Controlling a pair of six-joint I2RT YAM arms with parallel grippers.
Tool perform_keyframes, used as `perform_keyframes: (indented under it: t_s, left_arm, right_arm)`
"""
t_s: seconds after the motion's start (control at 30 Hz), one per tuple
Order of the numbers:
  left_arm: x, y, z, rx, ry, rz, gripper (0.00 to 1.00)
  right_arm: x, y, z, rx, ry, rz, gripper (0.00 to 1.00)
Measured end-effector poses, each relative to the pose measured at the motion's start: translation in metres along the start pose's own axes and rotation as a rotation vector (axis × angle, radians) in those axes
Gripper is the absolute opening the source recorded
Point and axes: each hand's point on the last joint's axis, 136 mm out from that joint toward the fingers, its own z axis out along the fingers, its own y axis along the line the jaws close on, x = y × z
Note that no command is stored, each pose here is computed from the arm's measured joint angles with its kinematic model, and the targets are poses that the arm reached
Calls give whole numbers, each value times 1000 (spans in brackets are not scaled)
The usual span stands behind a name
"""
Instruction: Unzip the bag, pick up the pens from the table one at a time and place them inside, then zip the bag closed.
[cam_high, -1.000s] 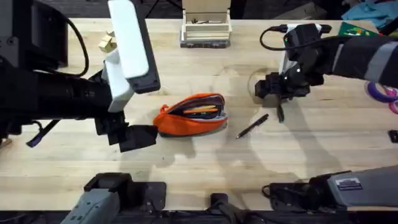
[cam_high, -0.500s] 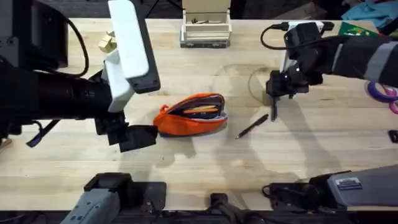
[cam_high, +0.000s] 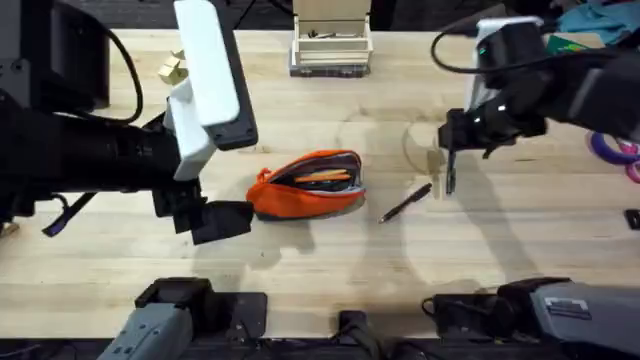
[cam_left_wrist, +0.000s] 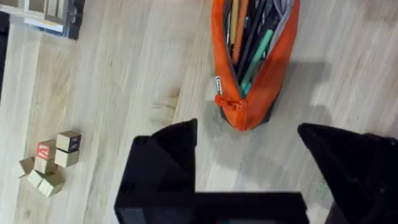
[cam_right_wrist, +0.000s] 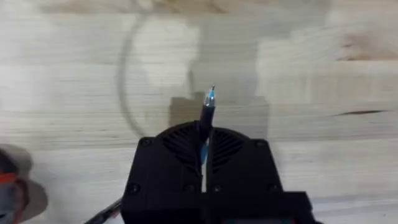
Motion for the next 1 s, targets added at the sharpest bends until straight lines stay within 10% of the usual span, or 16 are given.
perform_keyframes:
  t_s: [0.57,1.0]
  left_arm:
    - [0,0,0,0,0,0,993]
    - [0,0,0,0,0,0,993]
  right_arm:
    - [-44,31,-128,-139,-479,-74,35]
    - [-12,140,-197,-530,-698,-733,34]
